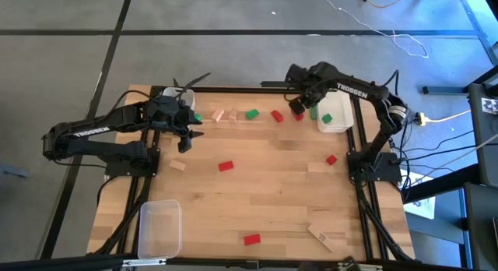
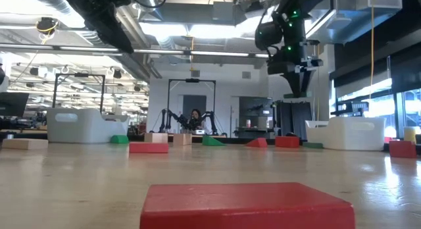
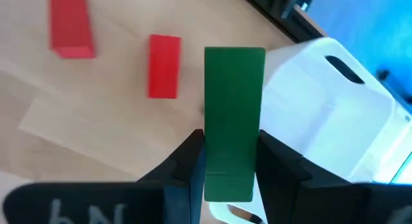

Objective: Sort & place blocks by color
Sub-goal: Put the green block into the white bin

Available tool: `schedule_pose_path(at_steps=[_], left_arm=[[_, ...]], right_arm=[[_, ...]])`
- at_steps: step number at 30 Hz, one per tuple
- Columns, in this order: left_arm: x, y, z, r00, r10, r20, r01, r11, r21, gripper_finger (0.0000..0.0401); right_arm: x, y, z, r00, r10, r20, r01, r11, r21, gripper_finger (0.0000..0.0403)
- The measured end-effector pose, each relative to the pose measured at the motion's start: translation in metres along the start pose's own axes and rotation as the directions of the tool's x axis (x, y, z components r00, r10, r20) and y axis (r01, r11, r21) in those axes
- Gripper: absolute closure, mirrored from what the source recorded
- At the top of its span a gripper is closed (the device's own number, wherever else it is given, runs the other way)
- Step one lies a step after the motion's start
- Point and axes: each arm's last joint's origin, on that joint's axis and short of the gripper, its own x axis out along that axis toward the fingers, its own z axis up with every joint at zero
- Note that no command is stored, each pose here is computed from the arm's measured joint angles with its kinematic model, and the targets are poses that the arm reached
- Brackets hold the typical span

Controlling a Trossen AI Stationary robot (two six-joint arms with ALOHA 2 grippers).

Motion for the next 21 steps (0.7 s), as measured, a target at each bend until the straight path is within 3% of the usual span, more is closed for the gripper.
schedule_pose_path(at_steps=[9,21], left_arm=[[0.000,0.003,0.000,0.996,0.090,-0.003,-0.090,0.996,-0.001,0.0213],[0.000,0.003,0.000,0.995,0.101,-0.004,-0.101,0.995,0.005,0.0213]], right_arm=[[0.014,-0.046,0.008,0.997,-0.028,-0.078,0.036,0.994,0.103,0.0299],[0.024,-0.083,0.010,0.991,-0.039,-0.128,0.063,0.979,0.195,0.0299]])
